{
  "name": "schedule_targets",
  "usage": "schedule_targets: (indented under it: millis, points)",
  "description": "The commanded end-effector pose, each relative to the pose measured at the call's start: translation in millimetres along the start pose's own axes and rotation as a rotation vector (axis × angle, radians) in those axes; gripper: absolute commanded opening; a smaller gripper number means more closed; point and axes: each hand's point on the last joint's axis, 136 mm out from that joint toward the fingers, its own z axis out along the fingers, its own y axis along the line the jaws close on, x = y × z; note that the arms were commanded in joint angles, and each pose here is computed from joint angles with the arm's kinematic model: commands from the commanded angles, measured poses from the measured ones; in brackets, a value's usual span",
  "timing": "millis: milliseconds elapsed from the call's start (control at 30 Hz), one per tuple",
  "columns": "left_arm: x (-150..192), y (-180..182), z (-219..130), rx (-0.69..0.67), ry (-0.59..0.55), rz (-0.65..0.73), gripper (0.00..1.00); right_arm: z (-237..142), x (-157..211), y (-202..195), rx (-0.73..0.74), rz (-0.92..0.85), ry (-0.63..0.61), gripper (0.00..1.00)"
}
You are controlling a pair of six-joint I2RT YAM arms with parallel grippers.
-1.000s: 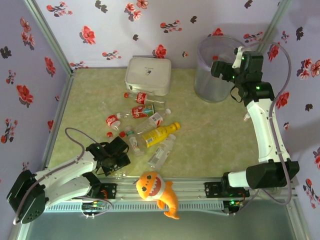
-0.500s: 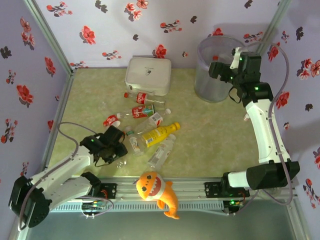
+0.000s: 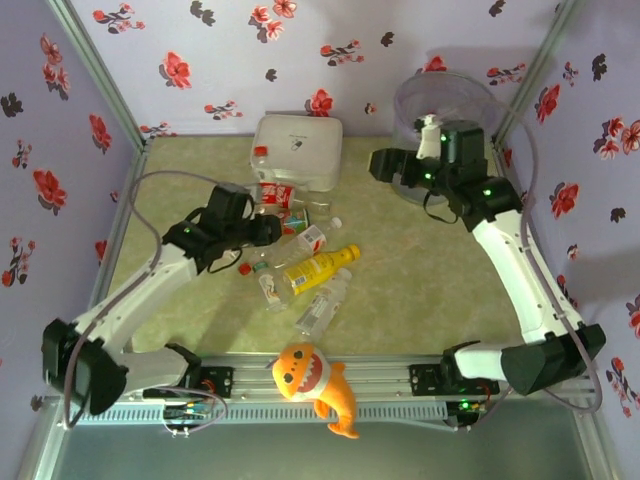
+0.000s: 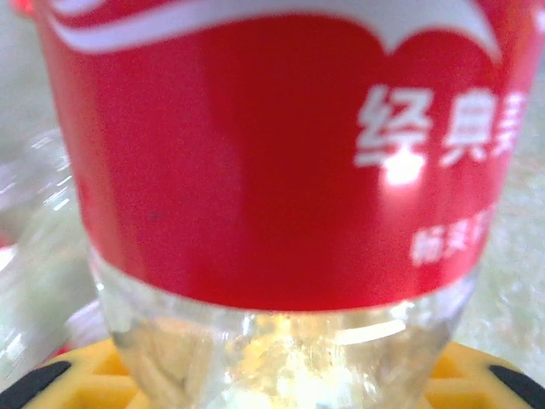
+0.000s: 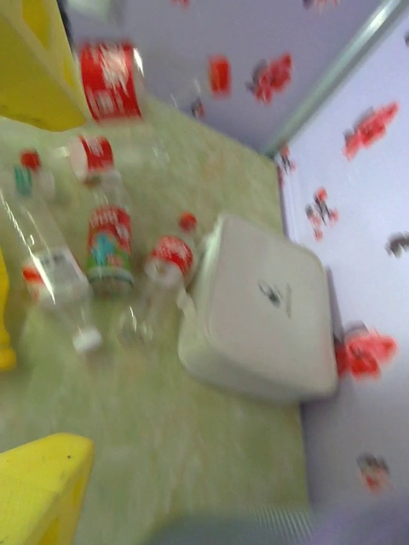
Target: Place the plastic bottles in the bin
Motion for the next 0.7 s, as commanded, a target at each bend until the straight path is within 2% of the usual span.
schedule_targets:
  millis: [0, 100, 267, 433, 667]
  points:
    - [-34, -50, 7, 0.239, -0.082, 0.185, 0.0, 17, 11, 40, -0.226, 0.08, 0.046, 0.92]
    - [-35, -65, 15, 0.329, -0.067, 0.222, 0.0, 33, 20, 51, -0.3, 0.125, 0.084, 0.91]
    - [-28, -79, 14, 0.434, -0.069, 0.266, 0.0, 64, 35, 61, -0.338, 0.154, 0.141, 0.91]
    - [-20, -80, 15, 0.458, -0.051, 0.286, 0.0, 91, 41, 81, -0.425, 0.183, 0.162, 0.92]
    - [-14, -86, 15, 0.505, -0.024, 0.297, 0.0, 113, 42, 86, -0.473, 0.205, 0.161, 0.92]
